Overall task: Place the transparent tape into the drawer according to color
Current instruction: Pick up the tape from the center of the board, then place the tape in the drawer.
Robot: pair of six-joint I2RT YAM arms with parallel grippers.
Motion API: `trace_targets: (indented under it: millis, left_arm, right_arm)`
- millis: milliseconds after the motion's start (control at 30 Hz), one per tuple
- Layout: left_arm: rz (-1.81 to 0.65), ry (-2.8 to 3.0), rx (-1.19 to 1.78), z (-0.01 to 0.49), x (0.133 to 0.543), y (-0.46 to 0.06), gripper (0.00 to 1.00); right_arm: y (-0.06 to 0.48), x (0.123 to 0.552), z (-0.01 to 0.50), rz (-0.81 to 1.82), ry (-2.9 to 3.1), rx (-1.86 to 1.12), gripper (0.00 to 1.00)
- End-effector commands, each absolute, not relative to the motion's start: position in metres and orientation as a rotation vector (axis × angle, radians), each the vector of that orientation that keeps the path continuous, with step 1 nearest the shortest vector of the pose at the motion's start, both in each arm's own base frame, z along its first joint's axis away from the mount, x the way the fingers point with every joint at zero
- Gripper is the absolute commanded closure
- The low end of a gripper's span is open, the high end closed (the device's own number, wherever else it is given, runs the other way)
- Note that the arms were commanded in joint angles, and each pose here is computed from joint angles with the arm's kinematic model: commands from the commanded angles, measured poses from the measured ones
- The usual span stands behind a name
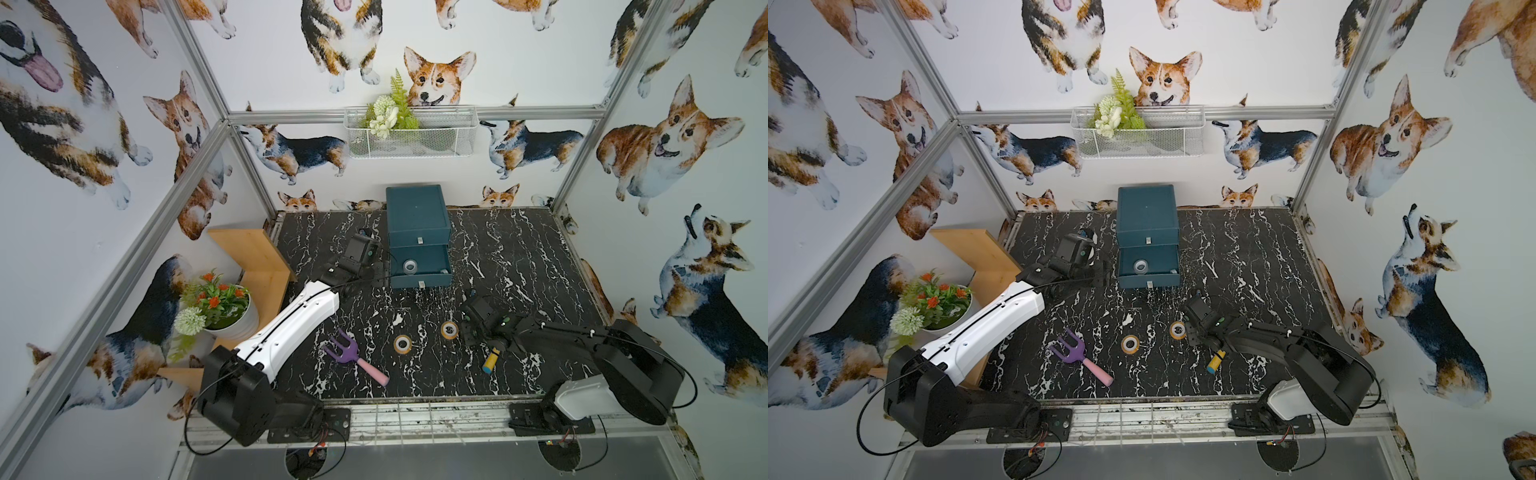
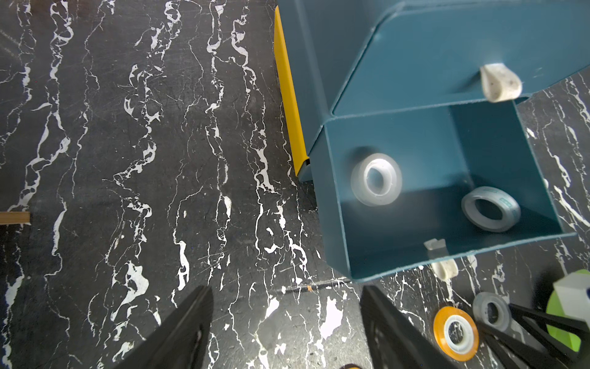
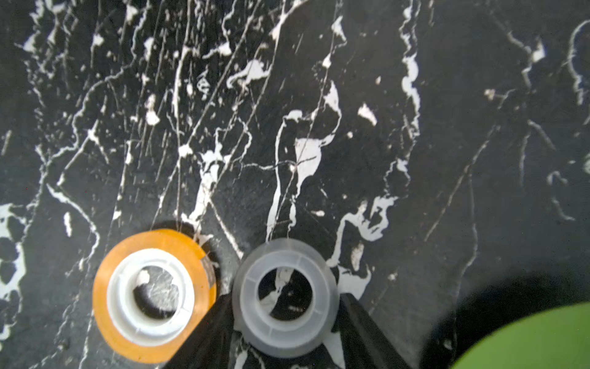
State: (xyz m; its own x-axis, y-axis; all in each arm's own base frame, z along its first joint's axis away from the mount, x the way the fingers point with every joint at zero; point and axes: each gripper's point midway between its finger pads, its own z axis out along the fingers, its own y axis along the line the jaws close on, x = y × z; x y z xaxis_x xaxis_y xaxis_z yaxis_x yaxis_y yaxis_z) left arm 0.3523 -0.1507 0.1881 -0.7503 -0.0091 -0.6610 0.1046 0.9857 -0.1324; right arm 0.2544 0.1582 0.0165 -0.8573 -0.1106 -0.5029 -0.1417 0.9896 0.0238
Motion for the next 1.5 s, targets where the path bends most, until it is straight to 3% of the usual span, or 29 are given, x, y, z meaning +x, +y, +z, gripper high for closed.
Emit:
trace_targets:
  millis: [0,167,333,567,800,1167,1467]
  left_arm:
    - [-0.220,2.397,0.080,0.191,0.354,-0.152,0.22]
    - [-0.223,2.396,0.084,0.192,0.354,-0.153,0.22]
    - [-0.229,2.396,0.084,0.192,0.354,-0.153,0.22]
    - [-0.232,2.396,0.087,0.191,0.354,-0.154,0.22]
    - [-0.232,2.397,0.087,0.191,0.353,-0.153,0.21]
    - [-0.231,2.392,0.088,0.194,0.353,-0.153,0.21]
    - [-0.225,2.395,0.077,0.192,0.354,-0.150,0.21]
  right_arm:
    - [0.150,0.241,0.000,0.059,2.701,-0.174,0.44]
    - [0.150,0.238,-0.004,0.044,2.727,-0.178,0.45]
    - [0.152,0.231,-0.007,0.065,2.747,-0.165,0.38]
    - [0.151,0.227,-0.010,0.054,2.756,-0.151,0.50]
    - [0.155,0.233,0.000,0.077,2.722,-0.138,0.53]
    - [0.181,0.265,0.088,0.232,2.536,-0.130,0.54]
    - [0.242,0.335,0.196,0.366,2.289,-0.200,0.55]
